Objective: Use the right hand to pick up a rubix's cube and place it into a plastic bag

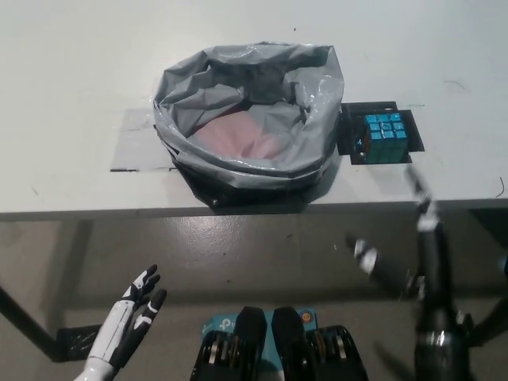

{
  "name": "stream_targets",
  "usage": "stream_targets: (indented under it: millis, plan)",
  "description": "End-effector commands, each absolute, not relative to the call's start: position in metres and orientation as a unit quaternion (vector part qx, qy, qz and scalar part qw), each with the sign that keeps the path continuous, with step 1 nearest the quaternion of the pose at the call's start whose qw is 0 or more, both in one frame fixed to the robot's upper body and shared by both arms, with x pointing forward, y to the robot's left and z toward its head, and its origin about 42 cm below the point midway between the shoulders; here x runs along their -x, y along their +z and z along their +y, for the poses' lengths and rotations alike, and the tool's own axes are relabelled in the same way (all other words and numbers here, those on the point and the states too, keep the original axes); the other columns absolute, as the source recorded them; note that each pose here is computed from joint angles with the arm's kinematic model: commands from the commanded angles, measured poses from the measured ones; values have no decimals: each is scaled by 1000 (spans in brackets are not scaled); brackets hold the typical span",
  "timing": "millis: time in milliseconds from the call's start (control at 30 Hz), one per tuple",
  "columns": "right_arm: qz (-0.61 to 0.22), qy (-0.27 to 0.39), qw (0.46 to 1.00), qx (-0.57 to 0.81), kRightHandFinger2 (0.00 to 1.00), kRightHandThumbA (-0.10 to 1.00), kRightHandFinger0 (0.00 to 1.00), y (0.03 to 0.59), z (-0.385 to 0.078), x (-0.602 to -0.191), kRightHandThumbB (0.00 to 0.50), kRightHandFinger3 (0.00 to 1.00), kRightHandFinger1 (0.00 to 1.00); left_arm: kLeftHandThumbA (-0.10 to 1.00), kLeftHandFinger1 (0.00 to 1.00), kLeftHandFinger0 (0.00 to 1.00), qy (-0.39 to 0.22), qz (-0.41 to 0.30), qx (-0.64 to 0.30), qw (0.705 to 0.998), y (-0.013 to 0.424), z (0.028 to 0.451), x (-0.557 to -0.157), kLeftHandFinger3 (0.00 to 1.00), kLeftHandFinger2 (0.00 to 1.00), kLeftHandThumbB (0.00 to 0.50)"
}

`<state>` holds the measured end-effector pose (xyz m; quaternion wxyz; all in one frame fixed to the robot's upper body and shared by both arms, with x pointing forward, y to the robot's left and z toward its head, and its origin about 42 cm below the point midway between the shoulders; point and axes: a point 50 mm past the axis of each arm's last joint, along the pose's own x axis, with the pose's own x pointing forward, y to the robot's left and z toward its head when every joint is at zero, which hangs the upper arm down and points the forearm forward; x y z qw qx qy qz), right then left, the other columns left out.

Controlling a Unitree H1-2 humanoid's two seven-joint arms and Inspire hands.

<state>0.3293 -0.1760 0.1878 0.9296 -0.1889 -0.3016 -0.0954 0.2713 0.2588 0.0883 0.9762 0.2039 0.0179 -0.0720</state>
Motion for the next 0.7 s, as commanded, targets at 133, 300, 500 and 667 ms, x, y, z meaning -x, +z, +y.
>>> stream_targets:
  millis: [133, 300, 500, 667]
  plan:
    - [-344, -176, 903, 186, 1000, 817, 1000, 270, -176, -399, 417, 1000, 1000, 979, 1000, 1000, -76, -41, -214, 973, 110, 258, -276, 1000, 1000, 72]
    - [-319, -194, 909, 185, 1000, 830, 1000, 279, -178, -434, 414, 1000, 1000, 994, 1000, 1000, -75, -41, -217, 972, 111, 258, -276, 1000, 1000, 78]
    - [-278, -209, 919, 186, 1000, 840, 1000, 283, -181, -464, 445, 1000, 1000, 1000, 1000, 1000, -78, -43, -219, 972, 111, 258, -276, 1000, 1000, 87]
    - [-238, -209, 930, 184, 1000, 798, 1000, 281, -180, -487, 453, 1000, 1000, 1000, 1000, 1000, -78, -47, -221, 971, 112, 257, -278, 1000, 1000, 86]
